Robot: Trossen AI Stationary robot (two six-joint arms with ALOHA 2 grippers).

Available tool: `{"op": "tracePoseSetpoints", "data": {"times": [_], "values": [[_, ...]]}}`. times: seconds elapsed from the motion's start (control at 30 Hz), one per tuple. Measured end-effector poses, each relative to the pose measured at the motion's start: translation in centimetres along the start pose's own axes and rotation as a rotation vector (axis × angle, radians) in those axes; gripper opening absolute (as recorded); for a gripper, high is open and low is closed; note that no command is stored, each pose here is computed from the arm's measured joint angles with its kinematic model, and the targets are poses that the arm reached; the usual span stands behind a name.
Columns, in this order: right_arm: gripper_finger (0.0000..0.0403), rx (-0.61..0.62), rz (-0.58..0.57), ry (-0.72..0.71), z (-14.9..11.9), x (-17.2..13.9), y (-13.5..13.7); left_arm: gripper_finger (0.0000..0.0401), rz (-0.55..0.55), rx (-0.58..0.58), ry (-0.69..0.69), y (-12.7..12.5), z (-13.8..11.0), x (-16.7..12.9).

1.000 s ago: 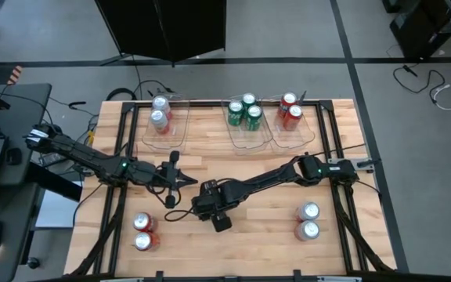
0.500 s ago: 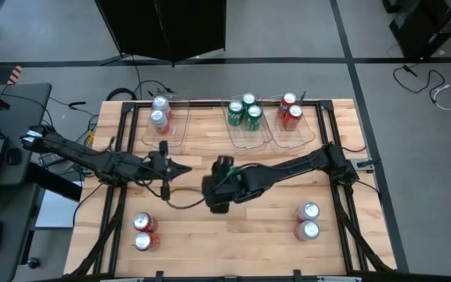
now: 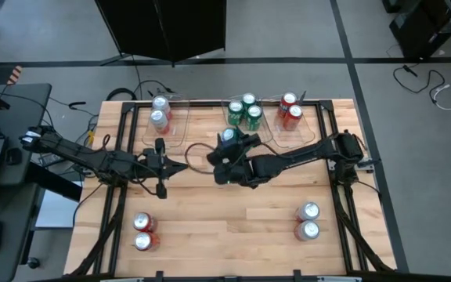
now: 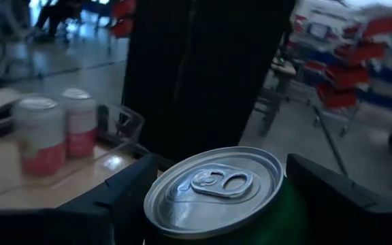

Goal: Sort soda cans
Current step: Put the green soda can into the middle transparent bin

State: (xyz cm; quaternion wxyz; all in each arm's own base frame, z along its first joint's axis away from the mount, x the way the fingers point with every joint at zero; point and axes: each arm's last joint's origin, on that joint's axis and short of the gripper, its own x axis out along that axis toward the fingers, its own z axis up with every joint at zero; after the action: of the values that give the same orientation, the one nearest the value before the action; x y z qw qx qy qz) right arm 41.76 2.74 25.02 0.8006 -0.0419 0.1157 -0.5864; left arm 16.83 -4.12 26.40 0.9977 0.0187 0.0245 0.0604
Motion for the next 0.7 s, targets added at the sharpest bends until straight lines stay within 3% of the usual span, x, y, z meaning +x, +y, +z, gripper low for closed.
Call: {"op": "tracePoseSetpoints", "data": {"times": [0.17, 0.33, 0.5, 0.7], "values": [[0.0289, 0.121, -0.043, -0.013, -3.1, 3.8, -0.8, 0.0005, 0.0, 0.006, 0.0, 0.0, 0.0, 0.0], [0.0289, 0.229, 0.076, -0.082, -3.8, 6.9, -2.2, 0.0005, 0.0, 0.007, 0.0, 0.0, 0.0, 0.0], [0.0289, 0.277, 0.085, -0.186, -4.2, 8.8, -4.4, 0.0005, 0.0, 0.01, 0.009, 0.0, -0.1, 0.0], [0.0289, 0.353, 0.077, -0.15, -7.0, 10.3, -5.6, 0.0005, 0.0, 0.012, 0.017, 0.0, -0.2, 0.0]]}}
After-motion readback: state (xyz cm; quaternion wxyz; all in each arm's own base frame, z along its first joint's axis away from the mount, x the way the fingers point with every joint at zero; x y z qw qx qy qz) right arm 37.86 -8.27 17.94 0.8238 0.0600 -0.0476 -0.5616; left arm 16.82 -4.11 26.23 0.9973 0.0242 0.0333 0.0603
